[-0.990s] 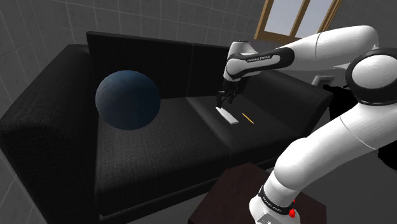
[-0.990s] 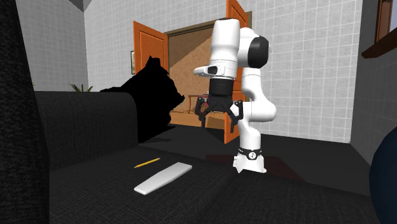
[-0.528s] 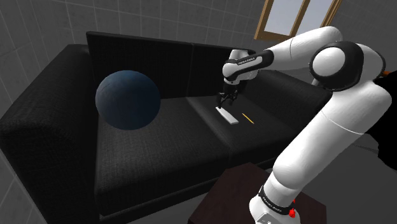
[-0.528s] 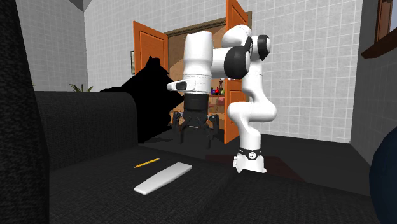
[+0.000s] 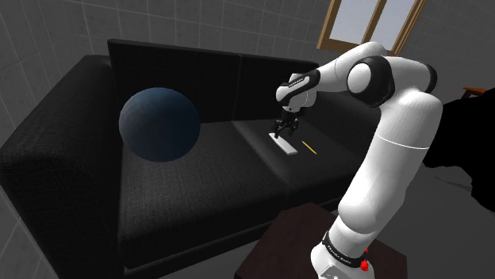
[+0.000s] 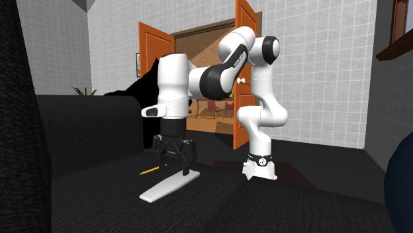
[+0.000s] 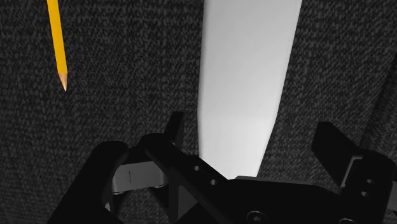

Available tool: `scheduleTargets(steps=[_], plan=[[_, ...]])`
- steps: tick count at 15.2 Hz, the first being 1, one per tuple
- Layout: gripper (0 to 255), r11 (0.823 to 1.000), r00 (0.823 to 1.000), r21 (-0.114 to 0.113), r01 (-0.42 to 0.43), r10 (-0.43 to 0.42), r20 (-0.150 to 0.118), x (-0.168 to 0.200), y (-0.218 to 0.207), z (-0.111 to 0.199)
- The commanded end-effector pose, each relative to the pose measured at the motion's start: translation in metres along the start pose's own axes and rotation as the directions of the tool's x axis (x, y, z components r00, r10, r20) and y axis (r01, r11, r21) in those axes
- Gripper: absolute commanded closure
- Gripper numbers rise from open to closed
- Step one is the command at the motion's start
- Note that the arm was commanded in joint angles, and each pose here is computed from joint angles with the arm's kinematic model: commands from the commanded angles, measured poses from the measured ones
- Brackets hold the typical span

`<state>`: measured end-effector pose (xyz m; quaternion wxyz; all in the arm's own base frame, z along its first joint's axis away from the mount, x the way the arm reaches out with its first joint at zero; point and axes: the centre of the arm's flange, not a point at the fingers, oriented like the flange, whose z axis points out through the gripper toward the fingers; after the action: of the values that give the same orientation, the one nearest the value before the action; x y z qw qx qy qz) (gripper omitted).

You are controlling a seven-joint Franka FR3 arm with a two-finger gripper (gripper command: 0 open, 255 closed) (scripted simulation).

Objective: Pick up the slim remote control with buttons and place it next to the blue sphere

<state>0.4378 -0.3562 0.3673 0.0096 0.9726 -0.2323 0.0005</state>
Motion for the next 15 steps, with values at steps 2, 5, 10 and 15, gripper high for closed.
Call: scheduleTargets(steps=[2, 5, 10, 15], plan=[[0, 1.000, 1.000, 0.002, -0.009, 0.009, 0.001, 0.003, 0.004, 0.016], [0, 1.000, 1.000, 0.002, -0.009, 0.009, 0.001, 0.003, 0.004, 0.032], [0, 1.000, 1.000, 0.002, -0.009, 0.009, 0.001, 0.003, 0.004, 0.040], [0, 1.000, 1.000, 0.002, -0.009, 0.009, 0.001, 0.003, 0.004, 0.040]])
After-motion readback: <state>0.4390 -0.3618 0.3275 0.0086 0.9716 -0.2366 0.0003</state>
